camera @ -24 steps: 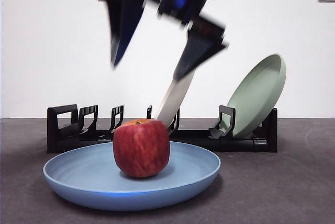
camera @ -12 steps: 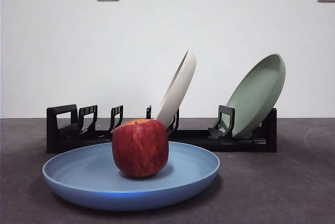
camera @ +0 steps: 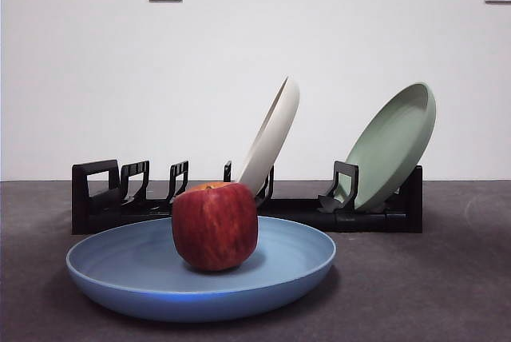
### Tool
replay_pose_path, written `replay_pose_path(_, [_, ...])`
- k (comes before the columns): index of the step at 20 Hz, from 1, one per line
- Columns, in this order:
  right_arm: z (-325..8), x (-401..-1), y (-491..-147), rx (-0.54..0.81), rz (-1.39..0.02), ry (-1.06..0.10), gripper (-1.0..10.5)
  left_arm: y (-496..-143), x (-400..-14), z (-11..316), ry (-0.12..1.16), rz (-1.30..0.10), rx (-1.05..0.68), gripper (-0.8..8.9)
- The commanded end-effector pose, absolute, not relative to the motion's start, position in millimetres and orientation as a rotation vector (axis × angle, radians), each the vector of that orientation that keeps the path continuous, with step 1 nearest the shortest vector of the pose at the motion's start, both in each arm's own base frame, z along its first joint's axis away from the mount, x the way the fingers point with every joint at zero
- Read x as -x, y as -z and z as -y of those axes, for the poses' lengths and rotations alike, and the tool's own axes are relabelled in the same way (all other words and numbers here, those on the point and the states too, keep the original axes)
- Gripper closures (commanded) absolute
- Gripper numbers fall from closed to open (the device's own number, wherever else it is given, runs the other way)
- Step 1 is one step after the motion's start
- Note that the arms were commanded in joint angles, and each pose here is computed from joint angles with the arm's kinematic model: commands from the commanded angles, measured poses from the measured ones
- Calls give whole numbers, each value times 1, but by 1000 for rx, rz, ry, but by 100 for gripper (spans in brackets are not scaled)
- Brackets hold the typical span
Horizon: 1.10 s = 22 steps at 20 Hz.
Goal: Take the blue plate from the plate rack,put the plate on the table,take the apple from the table,put the apple in the plate
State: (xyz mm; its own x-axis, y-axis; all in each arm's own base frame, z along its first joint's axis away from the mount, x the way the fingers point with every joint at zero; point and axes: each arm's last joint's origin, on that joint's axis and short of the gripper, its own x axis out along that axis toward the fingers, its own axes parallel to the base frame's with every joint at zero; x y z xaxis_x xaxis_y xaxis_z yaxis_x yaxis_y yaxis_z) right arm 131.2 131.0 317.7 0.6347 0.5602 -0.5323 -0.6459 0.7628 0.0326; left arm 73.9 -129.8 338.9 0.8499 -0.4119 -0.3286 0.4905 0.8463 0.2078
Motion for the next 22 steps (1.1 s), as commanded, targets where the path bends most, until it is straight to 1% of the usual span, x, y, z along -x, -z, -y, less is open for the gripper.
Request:
replay_pose_path(1, [-127,-125,-277,95,-549,-686,959,-297,-77,136,469,-277,-277,822])
replay_pose_path(3, [-122,-119,-249,53,-525,-666,959,-265,-79,139,440,-278,-265,822])
replay_pose_path(4, [-120,-115,-236,47,-519,-670,959,-252,-80,140,443,-285,-223,822])
replay_pose_path(6, [-118,-112,-221,59,-541,-673,959,-237,-79,141,465,-301,-161,822])
replay_pose_path(8, [-117,-111,-217,68,-574,-669,959,-234,-79,141,464,-304,-154,822])
replay_pose_path(10, [-117,-111,-215,35,-601,-654,958,-233,-79,140,457,-312,-163,815])
replay_pose_path(17, [-116,-110,-216,35,-598,-654,958,-233,-79,140,456,-315,-170,815])
replay_pose_path(20, [-116,-110,-216,35,-599,-654,958,-229,-77,136,473,-332,-310,815])
replay_pose_path(22, [-116,-110,-216,35,-599,-653,958,-232,-76,123,439,-334,-305,815])
